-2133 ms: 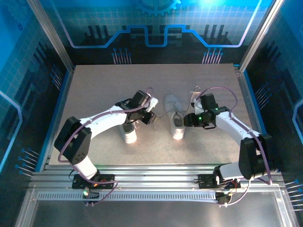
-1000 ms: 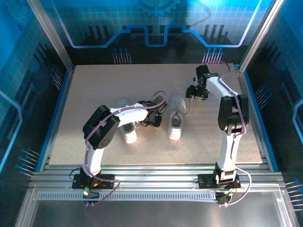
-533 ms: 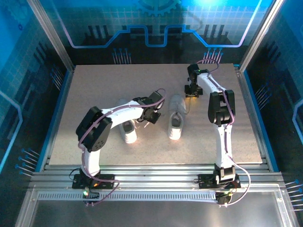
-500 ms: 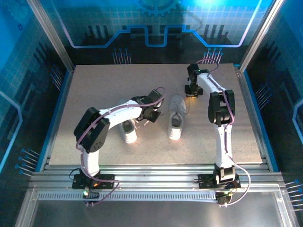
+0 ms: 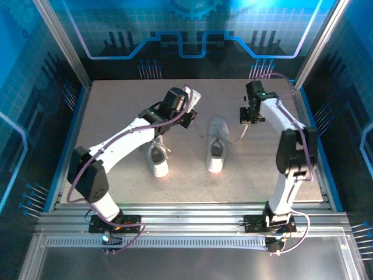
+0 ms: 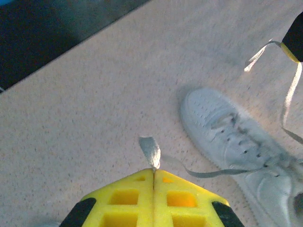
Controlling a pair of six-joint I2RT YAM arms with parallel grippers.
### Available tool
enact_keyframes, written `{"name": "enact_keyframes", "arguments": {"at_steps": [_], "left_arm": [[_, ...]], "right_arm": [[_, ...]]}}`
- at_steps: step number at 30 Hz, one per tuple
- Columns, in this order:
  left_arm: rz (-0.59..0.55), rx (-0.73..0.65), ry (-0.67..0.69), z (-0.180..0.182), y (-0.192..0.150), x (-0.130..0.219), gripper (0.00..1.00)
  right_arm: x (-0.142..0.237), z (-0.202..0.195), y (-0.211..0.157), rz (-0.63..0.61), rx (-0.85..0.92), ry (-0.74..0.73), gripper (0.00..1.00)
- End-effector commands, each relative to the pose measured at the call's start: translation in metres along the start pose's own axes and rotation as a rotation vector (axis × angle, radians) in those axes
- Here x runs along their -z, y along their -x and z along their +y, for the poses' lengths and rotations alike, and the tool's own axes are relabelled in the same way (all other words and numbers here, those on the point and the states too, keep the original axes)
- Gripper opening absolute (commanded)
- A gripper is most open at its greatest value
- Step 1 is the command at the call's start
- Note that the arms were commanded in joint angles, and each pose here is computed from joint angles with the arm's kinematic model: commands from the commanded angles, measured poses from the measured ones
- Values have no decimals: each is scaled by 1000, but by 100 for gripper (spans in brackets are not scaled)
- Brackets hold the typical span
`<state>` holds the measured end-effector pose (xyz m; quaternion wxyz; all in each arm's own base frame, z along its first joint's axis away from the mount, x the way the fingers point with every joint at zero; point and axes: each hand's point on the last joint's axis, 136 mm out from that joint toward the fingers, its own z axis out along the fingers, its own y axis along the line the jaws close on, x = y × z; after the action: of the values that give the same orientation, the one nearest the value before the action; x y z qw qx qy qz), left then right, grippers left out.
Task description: Tie the shoes
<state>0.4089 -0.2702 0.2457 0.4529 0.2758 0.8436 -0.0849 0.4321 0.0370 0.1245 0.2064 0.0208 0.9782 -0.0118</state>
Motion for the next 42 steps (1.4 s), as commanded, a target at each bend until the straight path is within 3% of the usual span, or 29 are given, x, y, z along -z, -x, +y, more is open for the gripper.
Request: {"name": "enact_keyframes", "arguments": {"at_steps": [1, 9, 15, 18, 24, 30, 33, 42], "left_arm": [[-130, 5, -91, -14, 20, 25, 0], [-146, 114, -217, -34, 20, 46, 0], [19, 217, -216, -50, -21, 20, 0], [52, 215, -235, -58, -35, 24, 0], [-13, 133, -167, -39, -10, 62, 0], [-73, 158, -106, -8, 13, 88, 0], [-138, 158, -111, -5, 24, 99, 0], [-189, 187, -124, -6, 25, 106, 0]], "right_arm": [[42, 3, 9, -147, 36, 44, 0], [97, 36, 5, -277, 146, 195, 0], [69, 70, -9, -176, 163, 244, 0], [61, 89, -24, -140, 218, 279, 0], [84, 123, -24, -155, 284, 428, 0], [102, 152, -19, -180, 392, 531, 0], [103, 171, -18, -181, 426, 576, 0], [86, 223, 0, -153, 505, 634, 0]]}}
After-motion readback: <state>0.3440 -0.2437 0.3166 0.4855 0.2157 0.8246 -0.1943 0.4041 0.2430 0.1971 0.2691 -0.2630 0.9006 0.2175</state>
